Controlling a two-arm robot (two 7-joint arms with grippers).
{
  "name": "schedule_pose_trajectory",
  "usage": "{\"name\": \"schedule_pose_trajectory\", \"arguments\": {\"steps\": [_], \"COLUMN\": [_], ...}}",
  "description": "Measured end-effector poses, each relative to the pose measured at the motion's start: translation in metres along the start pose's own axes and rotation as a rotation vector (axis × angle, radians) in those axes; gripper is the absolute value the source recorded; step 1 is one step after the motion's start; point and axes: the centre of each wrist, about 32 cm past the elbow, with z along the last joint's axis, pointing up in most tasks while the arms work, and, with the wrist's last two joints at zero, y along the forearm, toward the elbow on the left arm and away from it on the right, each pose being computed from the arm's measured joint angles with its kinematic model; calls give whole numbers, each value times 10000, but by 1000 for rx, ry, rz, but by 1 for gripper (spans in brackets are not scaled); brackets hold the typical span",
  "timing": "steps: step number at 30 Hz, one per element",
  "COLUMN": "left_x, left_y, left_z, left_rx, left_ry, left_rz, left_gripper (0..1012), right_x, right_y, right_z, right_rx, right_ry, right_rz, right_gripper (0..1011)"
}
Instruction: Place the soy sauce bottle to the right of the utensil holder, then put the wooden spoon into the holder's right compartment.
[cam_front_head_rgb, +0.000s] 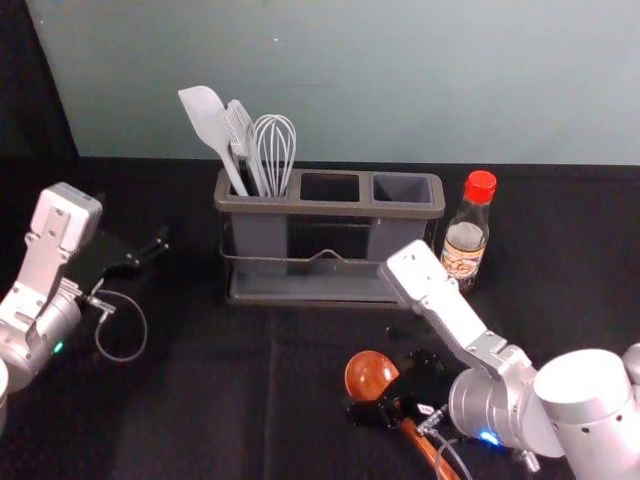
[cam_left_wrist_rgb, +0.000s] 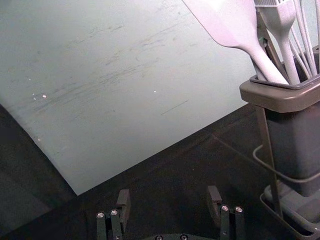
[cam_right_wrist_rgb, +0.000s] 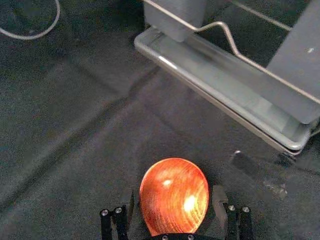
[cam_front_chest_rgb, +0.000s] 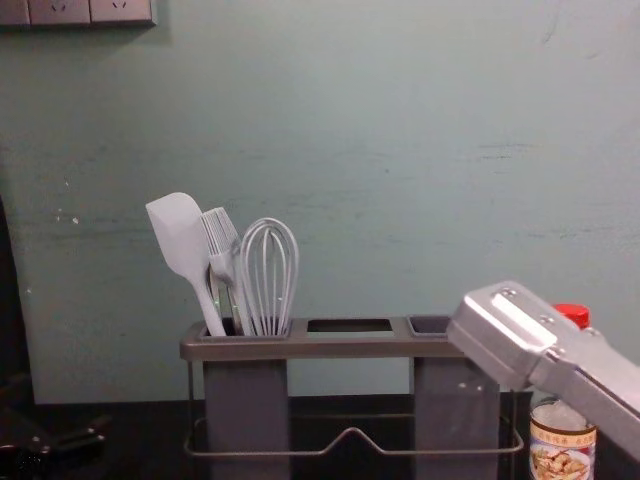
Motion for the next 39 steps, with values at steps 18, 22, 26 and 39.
{"name": "schedule_pose_trajectory", "arguments": {"steps": [18,22,26,39], "left_x": [0,0,0,0], "left_y": [0,0,0,0], "left_z": [0,0,0,0], "left_rx": [0,0,0,0], "left_ry": [0,0,0,0], "left_rz": [0,0,0,0], "left_gripper": [1005,1005,1005,1005], "right_x": [-4,-5,-11,1], "right_y": [45,58,66,104], "right_z": [72,75,76,52], "right_rx": [-27,-24,-22,-13], "right_ry": [-27,-24,-21,-15], "right_rz": [15,14,15,10], "right_gripper": [1004,1004,1004,971]}}
